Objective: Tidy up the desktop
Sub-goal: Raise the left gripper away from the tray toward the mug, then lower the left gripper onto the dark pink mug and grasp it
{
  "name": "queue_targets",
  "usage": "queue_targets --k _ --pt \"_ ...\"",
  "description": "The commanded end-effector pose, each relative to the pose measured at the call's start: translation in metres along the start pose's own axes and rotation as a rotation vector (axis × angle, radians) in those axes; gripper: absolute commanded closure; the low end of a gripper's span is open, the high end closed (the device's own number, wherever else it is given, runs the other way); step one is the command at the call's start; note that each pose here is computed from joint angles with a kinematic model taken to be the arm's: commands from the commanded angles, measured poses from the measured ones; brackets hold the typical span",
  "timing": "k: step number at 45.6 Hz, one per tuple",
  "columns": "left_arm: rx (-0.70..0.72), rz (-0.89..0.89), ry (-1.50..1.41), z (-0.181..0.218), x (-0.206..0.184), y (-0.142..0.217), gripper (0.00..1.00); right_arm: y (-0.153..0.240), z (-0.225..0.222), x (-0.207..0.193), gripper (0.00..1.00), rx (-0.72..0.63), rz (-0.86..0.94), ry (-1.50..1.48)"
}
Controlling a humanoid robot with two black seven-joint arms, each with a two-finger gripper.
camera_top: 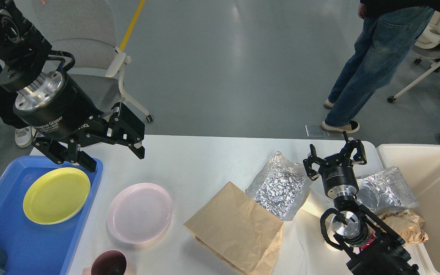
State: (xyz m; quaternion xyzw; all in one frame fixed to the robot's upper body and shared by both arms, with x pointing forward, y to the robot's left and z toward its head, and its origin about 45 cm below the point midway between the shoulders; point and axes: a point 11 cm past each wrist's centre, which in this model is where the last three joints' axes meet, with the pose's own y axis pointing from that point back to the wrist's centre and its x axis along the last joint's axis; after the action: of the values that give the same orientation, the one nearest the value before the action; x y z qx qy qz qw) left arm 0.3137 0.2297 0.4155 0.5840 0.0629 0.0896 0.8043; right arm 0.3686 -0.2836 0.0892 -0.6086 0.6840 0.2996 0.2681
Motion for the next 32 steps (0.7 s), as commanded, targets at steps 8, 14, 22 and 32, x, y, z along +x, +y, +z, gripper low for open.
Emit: queue_targets --k 8,14,22,32 --pt "0.327 -0.095 -0.045 -0.093 -0.001 -0.067 0.06 0.000 0.000 0.000 0.00 0.000 0.001 0.000" --pt "0.343 -0.143 -0.191 -0.126 -0.009 -0.099 0.07 0.000 0.000 0.000 0.00 0.000 0.001 0.000" --pt "0.361 -0.271 -0.390 -0.172 -0.041 -0.162 0.11 0.000 0.000 0.000 0.00 -0.001 0.000 0.001" --pt "0.416 -0.129 -0.452 -0.211 -0.042 -0.192 0.11 0.000 0.000 0.000 0.00 0.001 -0.001 0.000"
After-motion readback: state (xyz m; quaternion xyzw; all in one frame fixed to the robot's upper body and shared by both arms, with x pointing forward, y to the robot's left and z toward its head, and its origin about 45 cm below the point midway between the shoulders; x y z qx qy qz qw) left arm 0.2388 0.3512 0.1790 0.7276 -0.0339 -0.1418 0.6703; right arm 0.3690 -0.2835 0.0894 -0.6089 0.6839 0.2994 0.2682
